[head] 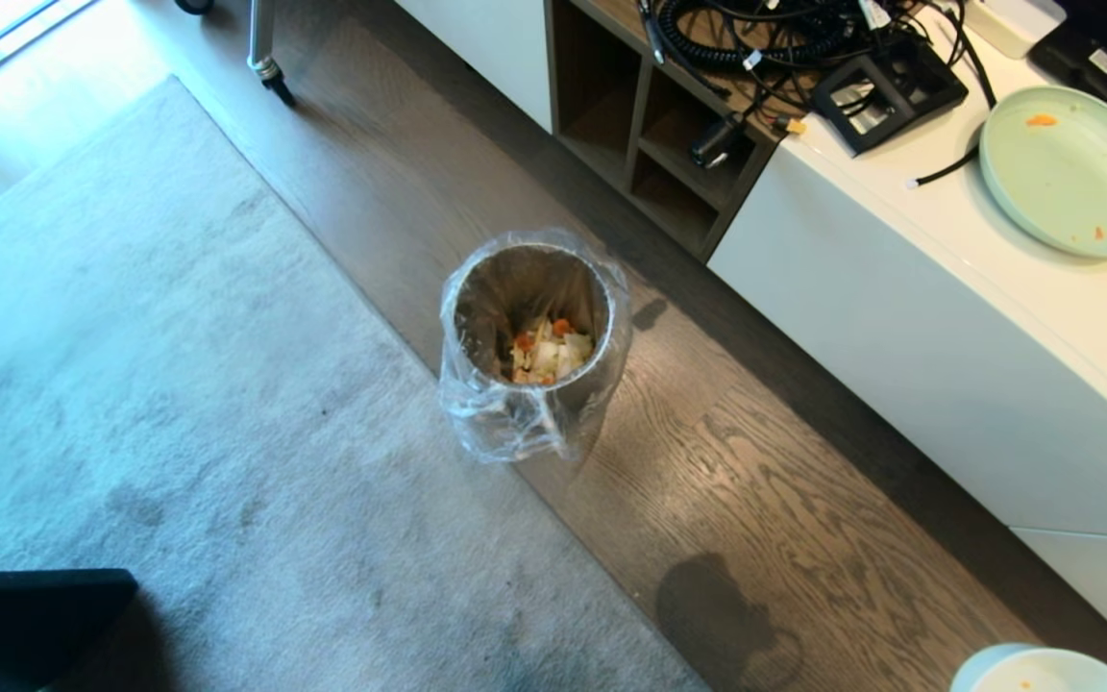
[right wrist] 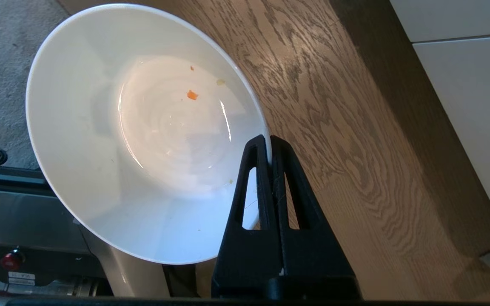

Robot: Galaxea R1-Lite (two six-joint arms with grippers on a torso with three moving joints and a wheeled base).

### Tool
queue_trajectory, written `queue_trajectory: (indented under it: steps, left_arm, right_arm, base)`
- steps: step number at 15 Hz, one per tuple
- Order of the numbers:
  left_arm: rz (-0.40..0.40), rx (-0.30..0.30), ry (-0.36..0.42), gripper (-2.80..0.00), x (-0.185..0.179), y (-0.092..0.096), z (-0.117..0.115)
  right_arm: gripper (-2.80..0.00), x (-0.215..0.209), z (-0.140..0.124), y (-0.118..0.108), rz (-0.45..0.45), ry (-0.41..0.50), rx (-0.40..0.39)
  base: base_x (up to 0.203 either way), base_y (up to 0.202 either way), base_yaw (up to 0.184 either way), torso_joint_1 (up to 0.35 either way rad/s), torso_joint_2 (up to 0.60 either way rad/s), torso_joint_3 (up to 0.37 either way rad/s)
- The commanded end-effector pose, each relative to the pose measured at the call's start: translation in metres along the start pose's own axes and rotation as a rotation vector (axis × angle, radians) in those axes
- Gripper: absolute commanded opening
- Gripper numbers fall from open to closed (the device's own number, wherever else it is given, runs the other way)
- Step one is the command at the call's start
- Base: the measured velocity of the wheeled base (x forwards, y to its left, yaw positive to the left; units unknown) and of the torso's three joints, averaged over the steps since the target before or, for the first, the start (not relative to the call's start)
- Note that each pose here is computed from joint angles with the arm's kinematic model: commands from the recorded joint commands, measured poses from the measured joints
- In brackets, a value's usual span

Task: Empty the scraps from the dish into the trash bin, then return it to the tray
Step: Put the bowl back to the table

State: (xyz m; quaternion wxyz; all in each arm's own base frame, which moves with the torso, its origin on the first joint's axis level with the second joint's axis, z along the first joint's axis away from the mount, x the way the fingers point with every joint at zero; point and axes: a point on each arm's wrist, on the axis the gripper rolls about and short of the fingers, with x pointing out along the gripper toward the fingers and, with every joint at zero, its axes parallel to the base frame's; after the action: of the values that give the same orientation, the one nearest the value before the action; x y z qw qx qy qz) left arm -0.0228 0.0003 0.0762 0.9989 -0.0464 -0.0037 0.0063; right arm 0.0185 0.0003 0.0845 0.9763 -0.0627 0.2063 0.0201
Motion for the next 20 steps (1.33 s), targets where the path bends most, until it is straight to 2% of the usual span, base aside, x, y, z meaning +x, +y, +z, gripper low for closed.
queue_trajectory:
  steps: [1, 2, 7, 10, 14, 16, 20]
  left_arm:
    - [0.001, 0.000, -0.001, -2.80, 0.000, 0.000, 0.000]
    - [0.001, -0.001, -0.001, -2.80, 0.000, 0.000, 0.000]
    - [0.001, -0.001, -0.001, -2.80, 0.000, 0.000, 0.000]
    - [0.001, -0.001, -0.001, -2.80, 0.000, 0.000, 0.000]
    - [0.001, -0.001, -0.001, -2.80, 0.000, 0.000, 0.000]
    - [0.001, -0.001, 0.000, -2.80, 0.000, 0.000, 0.000]
    - [0.001, -0.001, -0.001, -2.80, 0.000, 0.000, 0.000]
  right_arm:
    - [-2.80, -0.014, -0.011, 0.002, 0.029, -0.123, -0.013]
    - [-2.80, -0.016, -0.013, 0.002, 0.043, -0.148, -0.016]
    - [-2.80, -0.017, -0.014, 0.002, 0.045, -0.160, -0.015]
    - [-2.80, -0.024, -0.018, 0.003, -0.017, -0.257, 0.008]
    - [-2.80, -0.033, -0.024, 0.004, -0.035, -0.401, 0.032]
    - [-2.80, -0.034, -0.025, 0.004, -0.027, -0.414, 0.065]
    - [-2.80, -0.034, -0.025, 0.004, -0.027, -0.414, 0.070]
  base:
    - [0.000, 0.000, 0.000, 0.000, 0.00, 0.000]
    - [0.000, 0.000, 0.000, 0.000, 0.00, 0.000]
    - [0.000, 0.000, 0.000, 0.000, 0.00, 0.000]
    - [0.000, 0.000, 0.000, 0.000, 0.00, 0.000]
    - [0.000, 0.000, 0.000, 0.000, 0.00, 0.000]
    - [0.000, 0.000, 0.000, 0.000, 0.00, 0.000]
    - [0.000, 0.000, 0.000, 0.000, 0.00, 0.000]
